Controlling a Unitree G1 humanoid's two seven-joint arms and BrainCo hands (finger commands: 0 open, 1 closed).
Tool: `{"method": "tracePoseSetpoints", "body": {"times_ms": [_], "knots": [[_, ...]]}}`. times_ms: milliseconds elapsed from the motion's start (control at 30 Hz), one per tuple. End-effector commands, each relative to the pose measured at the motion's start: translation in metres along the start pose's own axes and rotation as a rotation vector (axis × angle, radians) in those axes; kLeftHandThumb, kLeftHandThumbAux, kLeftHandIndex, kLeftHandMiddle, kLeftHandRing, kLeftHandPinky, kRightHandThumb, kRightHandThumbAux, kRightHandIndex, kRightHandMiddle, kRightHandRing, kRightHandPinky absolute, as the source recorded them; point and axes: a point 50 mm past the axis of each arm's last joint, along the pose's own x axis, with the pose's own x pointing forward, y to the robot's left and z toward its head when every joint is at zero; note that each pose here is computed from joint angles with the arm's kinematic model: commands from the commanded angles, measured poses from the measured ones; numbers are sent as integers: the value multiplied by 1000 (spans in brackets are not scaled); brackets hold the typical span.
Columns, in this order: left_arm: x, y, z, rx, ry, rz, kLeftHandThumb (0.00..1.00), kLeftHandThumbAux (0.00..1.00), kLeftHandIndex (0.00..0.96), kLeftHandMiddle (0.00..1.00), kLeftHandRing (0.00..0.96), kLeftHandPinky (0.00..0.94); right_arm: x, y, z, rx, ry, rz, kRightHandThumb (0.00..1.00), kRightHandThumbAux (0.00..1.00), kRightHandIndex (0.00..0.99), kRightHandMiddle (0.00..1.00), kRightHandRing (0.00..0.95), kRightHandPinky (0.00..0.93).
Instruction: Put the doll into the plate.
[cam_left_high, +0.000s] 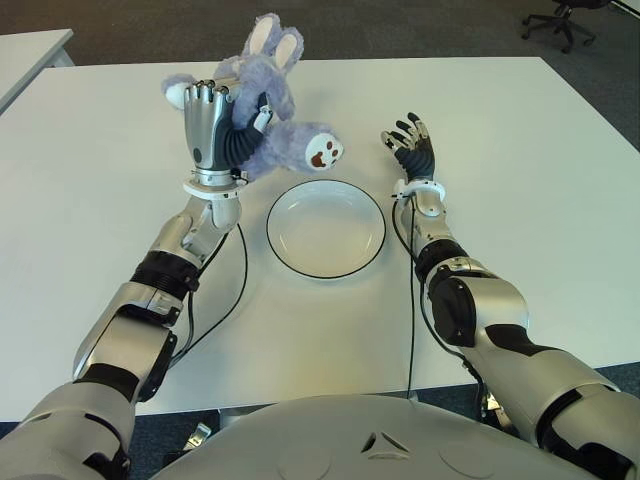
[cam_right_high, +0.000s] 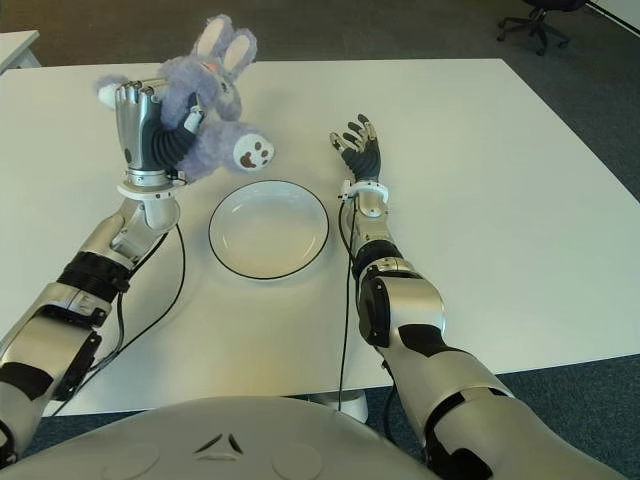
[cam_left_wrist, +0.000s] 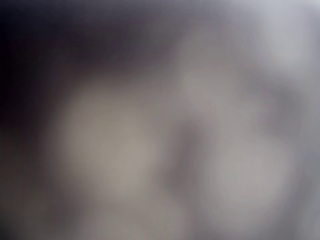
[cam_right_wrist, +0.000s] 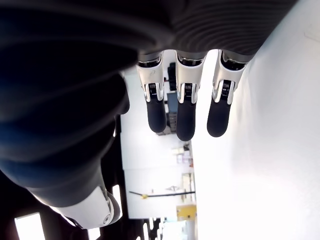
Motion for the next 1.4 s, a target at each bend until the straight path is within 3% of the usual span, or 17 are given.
{"method": "tracePoseSetpoints", "body": {"times_ms": [33, 367, 1000, 1400], "knots": [[-2, 1, 2, 8, -9, -13, 542, 581, 780, 861, 868, 883, -45, -12, -77, -9, 310, -36, 379, 788, 76, 165, 188, 230], [-2, 1, 4, -7, -23, -13, 577, 584, 776, 858, 864, 881, -45, -12, -76, -10, 308, -37, 380, 788, 70, 167, 191, 231], [-3, -2, 12, -25, -62, -56, 483, 562, 794, 871, 870, 882, -44, -11, -76, -13, 311, -34, 379, 781, 76, 170, 190, 229], [-3, -4, 17, -29, -113, -57, 516, 595, 781, 868, 869, 877, -44, -11, -76, -6, 312, -34, 384, 779, 75, 170, 194, 237]]}}
